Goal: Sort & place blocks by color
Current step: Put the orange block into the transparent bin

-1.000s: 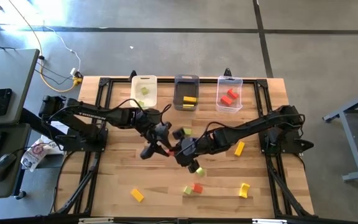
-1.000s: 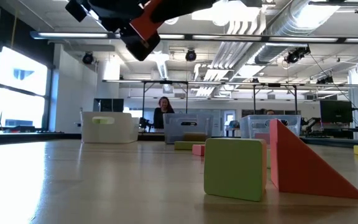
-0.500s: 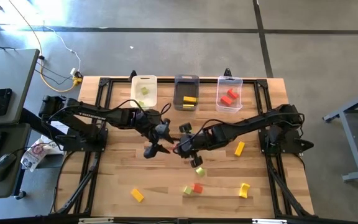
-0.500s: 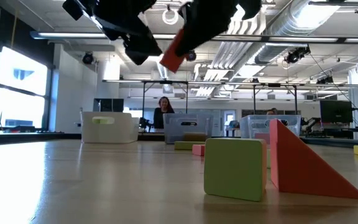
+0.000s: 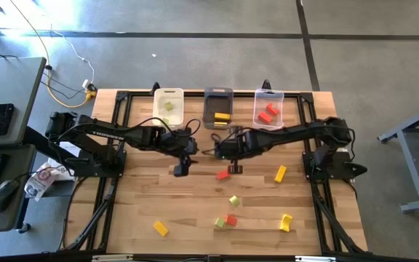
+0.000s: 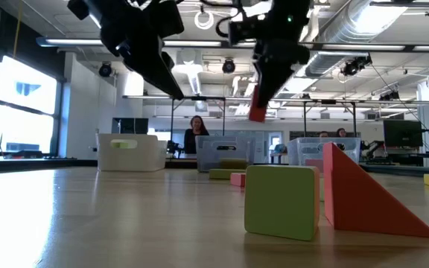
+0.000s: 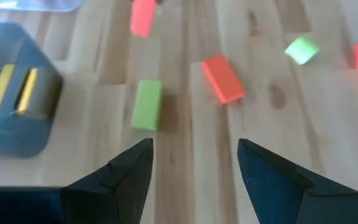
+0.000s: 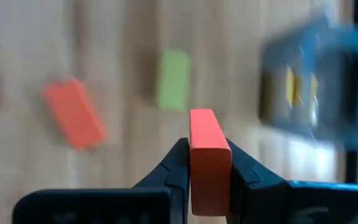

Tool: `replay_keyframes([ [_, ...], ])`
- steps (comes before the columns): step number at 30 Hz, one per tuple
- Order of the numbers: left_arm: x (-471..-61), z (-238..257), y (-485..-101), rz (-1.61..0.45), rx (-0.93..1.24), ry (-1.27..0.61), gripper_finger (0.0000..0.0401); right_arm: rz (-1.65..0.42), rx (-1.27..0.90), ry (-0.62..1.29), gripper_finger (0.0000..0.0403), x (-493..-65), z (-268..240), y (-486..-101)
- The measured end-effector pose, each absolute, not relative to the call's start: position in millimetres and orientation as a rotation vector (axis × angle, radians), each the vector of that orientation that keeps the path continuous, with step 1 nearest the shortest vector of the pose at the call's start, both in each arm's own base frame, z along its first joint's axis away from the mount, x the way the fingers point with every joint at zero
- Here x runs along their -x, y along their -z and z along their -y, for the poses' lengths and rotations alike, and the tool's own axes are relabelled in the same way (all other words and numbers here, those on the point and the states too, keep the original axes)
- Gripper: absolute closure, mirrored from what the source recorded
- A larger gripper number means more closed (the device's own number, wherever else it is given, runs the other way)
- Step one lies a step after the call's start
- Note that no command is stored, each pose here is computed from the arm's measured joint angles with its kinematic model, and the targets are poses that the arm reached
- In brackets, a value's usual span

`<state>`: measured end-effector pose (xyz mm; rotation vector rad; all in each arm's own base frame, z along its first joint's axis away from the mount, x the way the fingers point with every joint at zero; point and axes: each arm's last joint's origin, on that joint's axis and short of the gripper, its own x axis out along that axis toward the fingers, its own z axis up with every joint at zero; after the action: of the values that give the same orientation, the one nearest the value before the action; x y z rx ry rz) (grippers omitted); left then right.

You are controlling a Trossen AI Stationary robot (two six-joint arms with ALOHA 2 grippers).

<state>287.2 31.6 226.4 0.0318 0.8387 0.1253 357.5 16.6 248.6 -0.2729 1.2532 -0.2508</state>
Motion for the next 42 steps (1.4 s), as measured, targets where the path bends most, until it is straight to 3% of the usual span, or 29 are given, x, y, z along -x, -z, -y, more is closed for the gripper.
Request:
replay_keyframes([
  [11, -283.1, -33.4, -223.4, -0.89, -0.036, -0.205, 0.0183, -1.432, 0.244, 0.618, 0.0369, -334.3, 35.1, -247.3],
  [20, -280.4, -26.5, -220.6, -0.932, -0.003, -0.156, 0.0183, -1.428, 0.196, 1.055, 0.0369, -312.6, 85.9, -251.5],
  [25, -279.7, -20.9, -219.6, -0.948, 0.002, -0.116, 0.0183, -1.402, 0.095, 1.2, 0.0368, -302.6, 113.8, -252.0],
  [33, -276.2, -20.7, -217.2, -0.991, 0.002, -0.116, 0.0183, -1.44, -0.15, 1.227, 0.0368, -283.3, 162.3, -249.0],
  [42, -275.7, -23.2, -217.0, -0.994, 0.004, -0.127, 0.0183, -1.402, -0.45, 0.987, 0.0368, -264.7, 212.4, -244.6],
])
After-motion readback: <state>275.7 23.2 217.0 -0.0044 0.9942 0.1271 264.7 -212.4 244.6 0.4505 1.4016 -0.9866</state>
